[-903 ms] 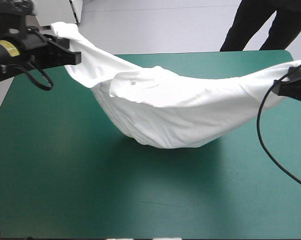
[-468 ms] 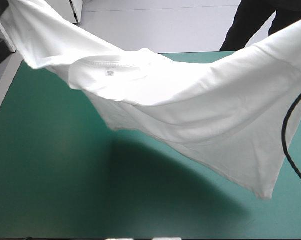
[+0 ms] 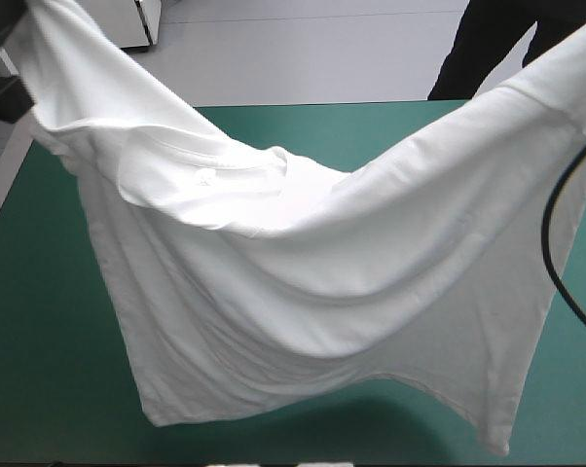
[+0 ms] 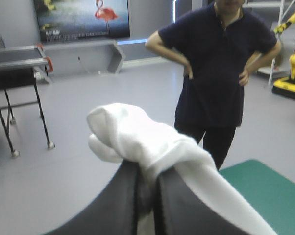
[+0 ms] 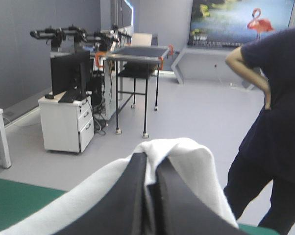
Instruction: Fold the cloth
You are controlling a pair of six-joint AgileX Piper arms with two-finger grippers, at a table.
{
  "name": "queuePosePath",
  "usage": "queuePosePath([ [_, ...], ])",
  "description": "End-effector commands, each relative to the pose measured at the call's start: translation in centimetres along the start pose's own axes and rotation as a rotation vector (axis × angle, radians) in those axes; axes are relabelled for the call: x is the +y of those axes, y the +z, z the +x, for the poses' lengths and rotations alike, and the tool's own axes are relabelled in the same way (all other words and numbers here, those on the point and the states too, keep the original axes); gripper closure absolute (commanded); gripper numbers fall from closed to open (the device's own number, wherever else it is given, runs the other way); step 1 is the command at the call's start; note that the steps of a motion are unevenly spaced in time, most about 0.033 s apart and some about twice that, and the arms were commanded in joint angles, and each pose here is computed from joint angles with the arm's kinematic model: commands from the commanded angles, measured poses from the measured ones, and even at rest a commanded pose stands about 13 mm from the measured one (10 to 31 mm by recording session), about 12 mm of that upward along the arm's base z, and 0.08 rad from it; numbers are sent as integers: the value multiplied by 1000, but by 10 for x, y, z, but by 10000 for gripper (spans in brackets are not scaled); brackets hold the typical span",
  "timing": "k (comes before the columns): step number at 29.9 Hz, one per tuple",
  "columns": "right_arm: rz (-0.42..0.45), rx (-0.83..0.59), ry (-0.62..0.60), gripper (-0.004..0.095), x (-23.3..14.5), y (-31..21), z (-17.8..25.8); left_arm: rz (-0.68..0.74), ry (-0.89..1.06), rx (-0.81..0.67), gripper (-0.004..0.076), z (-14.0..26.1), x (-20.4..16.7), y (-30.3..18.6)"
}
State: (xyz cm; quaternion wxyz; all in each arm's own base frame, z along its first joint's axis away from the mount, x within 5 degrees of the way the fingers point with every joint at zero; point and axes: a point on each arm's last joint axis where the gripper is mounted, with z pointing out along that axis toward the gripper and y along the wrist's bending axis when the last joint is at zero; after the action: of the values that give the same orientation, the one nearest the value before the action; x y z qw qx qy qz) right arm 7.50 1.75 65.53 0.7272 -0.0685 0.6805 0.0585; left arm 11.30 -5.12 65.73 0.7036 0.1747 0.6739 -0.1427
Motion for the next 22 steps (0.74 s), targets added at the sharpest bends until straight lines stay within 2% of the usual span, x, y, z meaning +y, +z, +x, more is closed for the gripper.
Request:
queuePosePath([
  [1, 8, 108, 36, 925, -10, 36, 17, -18, -1, 120, 746, 19, 5, 36],
  [10, 7, 481, 146, 925, -38, 142, 100, -82, 17, 474, 746, 101, 22, 155],
  [18, 19, 604, 182, 925, -59, 217, 154, -104, 33, 582, 746, 167, 32, 243],
  [22, 40, 626, 191, 925, -69, 250, 179, -203, 48, 583, 746, 192, 43, 273],
])
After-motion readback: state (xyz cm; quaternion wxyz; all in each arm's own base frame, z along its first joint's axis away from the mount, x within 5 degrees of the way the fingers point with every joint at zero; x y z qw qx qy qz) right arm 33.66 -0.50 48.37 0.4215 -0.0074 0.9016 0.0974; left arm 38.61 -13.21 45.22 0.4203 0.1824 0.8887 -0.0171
